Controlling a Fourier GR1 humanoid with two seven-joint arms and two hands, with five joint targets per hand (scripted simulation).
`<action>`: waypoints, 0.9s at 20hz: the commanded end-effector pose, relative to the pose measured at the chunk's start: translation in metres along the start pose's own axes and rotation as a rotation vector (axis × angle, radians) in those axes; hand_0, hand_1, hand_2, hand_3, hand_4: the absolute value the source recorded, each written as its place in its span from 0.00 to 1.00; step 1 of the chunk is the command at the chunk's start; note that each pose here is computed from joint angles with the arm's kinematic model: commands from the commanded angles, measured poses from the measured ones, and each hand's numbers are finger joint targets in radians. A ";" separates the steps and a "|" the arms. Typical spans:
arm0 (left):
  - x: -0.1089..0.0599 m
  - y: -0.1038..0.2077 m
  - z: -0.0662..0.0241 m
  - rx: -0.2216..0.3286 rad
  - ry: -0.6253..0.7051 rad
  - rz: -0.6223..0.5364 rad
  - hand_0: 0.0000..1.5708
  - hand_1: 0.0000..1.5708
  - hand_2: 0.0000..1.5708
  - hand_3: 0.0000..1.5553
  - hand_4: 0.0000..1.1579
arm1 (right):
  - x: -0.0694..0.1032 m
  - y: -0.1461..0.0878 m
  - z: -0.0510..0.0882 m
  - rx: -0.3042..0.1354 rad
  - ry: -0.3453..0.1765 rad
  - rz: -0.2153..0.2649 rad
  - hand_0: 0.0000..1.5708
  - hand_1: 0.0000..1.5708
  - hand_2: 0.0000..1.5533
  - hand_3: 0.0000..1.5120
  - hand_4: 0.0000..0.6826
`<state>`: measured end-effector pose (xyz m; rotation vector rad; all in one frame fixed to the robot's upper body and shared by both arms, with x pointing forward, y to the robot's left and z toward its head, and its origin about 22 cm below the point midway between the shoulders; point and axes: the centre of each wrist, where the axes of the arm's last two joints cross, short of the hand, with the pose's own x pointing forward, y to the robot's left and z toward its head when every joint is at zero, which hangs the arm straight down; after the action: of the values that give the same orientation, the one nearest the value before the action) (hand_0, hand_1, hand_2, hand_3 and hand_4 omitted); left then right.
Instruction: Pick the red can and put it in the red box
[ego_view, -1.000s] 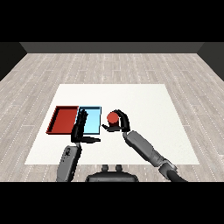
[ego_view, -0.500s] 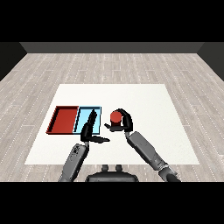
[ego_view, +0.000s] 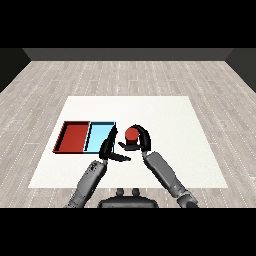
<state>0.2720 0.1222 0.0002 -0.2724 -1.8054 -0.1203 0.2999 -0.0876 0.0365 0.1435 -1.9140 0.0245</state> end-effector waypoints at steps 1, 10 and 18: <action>-0.003 -0.014 0.0044 0.001 0.030 0.029 0.00 0.00 0.00 0.00 0.00 | -0.014 0.008 -0.004 0.014 0.005 0.008 0.93 0.93 0.93 0.91 0.93; -0.016 -0.008 -0.0046 -0.008 0.056 0.034 0.00 0.00 0.00 0.00 0.00 | -0.007 0.023 -0.001 0.016 -0.009 0.005 0.91 0.91 0.92 0.91 0.92; -0.015 -0.022 0.0004 -0.049 0.052 0.070 0.00 0.00 0.00 0.00 0.00 | -0.002 0.042 0.001 0.049 0.004 -0.047 0.94 0.94 0.93 0.91 0.91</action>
<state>0.2752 0.1036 -0.0208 -0.3359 -1.7406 -0.1125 0.2929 -0.0546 0.0359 0.1996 -1.9070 0.0363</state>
